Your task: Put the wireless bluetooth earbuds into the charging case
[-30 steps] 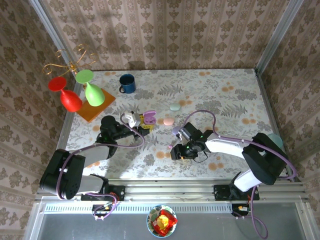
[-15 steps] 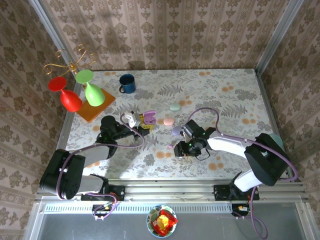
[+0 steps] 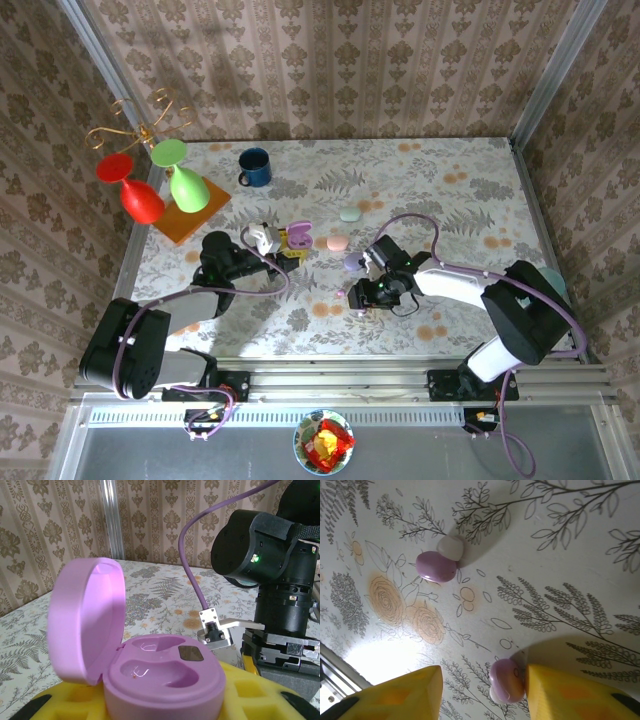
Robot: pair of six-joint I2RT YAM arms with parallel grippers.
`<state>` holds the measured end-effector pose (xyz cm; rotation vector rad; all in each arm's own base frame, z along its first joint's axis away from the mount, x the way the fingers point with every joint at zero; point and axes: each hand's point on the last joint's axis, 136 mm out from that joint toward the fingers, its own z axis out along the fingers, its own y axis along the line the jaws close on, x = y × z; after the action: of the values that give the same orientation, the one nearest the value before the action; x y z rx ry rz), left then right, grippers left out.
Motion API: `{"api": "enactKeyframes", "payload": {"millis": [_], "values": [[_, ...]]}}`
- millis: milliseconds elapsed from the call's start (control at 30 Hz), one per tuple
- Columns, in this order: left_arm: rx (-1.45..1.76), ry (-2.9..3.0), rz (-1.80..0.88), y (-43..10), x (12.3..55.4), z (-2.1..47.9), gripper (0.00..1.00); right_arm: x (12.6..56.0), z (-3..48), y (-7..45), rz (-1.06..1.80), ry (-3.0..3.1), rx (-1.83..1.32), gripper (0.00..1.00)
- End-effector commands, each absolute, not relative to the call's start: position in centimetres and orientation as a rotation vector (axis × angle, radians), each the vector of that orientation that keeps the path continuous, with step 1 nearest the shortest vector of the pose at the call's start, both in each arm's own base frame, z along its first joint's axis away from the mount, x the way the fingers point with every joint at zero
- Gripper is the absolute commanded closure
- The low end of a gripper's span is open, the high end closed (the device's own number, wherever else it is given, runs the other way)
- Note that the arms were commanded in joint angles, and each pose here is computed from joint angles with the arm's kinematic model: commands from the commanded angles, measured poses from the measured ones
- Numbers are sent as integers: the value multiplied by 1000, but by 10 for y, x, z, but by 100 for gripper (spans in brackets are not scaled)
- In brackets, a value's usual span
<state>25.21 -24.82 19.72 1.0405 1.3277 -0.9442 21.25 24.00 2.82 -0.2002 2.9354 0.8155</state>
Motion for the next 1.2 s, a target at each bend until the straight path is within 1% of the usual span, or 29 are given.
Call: {"api": "enactKeyframes", "payload": {"millis": [0,267,667,800,1067,1167], "values": [[1049,1286,-921,-247,253,206,84,204,22,239,856,2958,-194,53],[1049,1284,-923,-247,253,206,84,198,13,236,857,2977,-191,54],[1047,1284,-924,-247,253,205,84,200,5,239,885,2972,-135,66],[1046,1284,-926,-247,252,205,83,200,0,236,861,2987,-113,73],[1047,1287,-926,-247,253,204,83,205,4,234,815,2977,-94,80],[1043,1294,-922,-247,254,202,83,211,12,228,740,2959,-82,81]]}}
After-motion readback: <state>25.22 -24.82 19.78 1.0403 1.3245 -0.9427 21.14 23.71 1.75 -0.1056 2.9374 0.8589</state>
